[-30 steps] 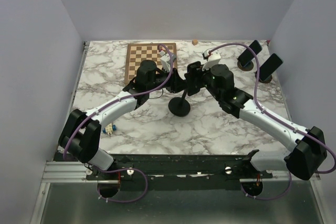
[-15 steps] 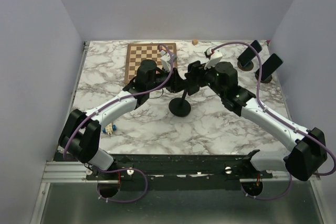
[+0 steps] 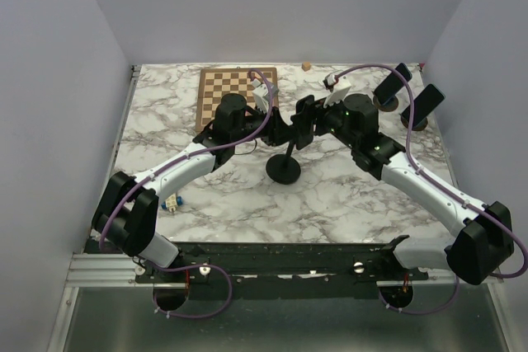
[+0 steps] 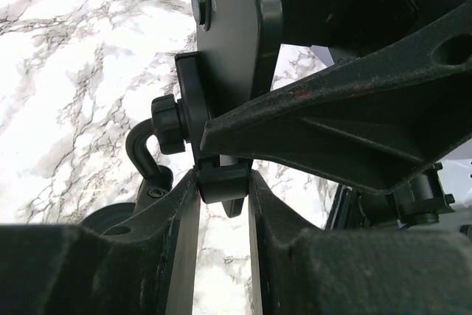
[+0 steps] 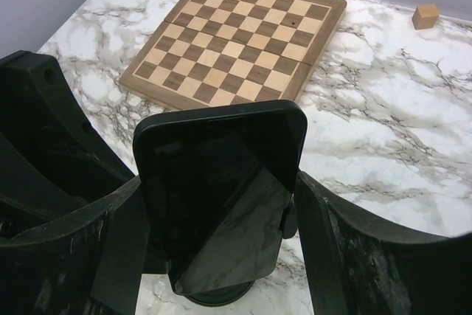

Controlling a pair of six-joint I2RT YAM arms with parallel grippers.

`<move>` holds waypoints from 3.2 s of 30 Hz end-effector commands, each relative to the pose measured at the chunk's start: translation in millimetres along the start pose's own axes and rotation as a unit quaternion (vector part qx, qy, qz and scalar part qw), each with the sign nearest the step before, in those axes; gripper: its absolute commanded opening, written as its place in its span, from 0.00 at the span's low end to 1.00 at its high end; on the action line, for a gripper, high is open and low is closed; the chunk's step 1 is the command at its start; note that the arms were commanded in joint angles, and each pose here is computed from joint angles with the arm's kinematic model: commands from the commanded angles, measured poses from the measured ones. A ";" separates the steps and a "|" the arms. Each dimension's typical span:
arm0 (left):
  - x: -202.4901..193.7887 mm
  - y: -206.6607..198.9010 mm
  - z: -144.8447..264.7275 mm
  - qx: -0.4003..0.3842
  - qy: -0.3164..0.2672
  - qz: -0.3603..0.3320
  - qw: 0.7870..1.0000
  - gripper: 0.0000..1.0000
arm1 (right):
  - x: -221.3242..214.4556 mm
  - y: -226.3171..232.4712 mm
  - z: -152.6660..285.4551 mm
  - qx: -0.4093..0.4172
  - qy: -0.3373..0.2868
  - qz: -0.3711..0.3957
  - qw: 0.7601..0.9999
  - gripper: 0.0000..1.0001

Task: Remove the phone from the phone stand

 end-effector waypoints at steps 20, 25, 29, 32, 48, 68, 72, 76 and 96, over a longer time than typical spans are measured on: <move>-12.0 -1.8 10.9 -0.010 0.035 0.012 0.999 0.00 | 22.9 -6.1 17.6 0.038 -0.014 0.045 0.998 0.01; -12.3 0.0 10.5 -0.005 0.036 0.013 0.999 0.00 | 17.5 0.6 21.3 0.060 0.004 0.033 0.998 0.01; -11.7 1.1 11.7 0.001 0.033 0.010 0.999 0.00 | 19.1 11.1 25.4 0.087 0.006 0.019 0.996 0.01; -10.7 1.3 12.8 0.003 0.032 0.005 0.999 0.00 | 22.6 15.7 30.1 0.096 0.007 0.010 0.995 0.01; -0.7 -4.7 19.0 0.007 0.028 -0.004 1.000 0.00 | 70.8 56.6 71.6 0.144 0.014 -0.127 0.981 0.01; 26.4 -24.8 32.9 0.053 -0.082 0.008 0.995 0.88 | 55.4 -80.4 130.5 -0.314 0.000 -0.104 0.944 0.01; 20.1 -21.1 18.7 0.054 -0.100 -0.013 0.993 0.86 | 56.9 -61.1 127.5 -0.248 -0.004 -0.119 0.961 0.01; 12.1 -18.6 0.9 0.046 -0.088 -0.004 0.995 0.75 | 61.3 -55.3 132.9 -0.229 -0.014 -0.124 0.965 0.01; 0.5 -7.7 24.3 0.119 -0.046 -0.060 0.990 0.00 | 49.1 -52.7 126.2 -0.209 0.000 -0.112 0.971 0.01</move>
Point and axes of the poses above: each gripper's point midway between its finger pads, its own z axis back along the fingers, its own y axis along the line the jaws close on, x = y × z, the point moved 2 cm from there along z, back along the fingers, and after that the axes turned 7 degrees about -z, right-handed, at the moved point
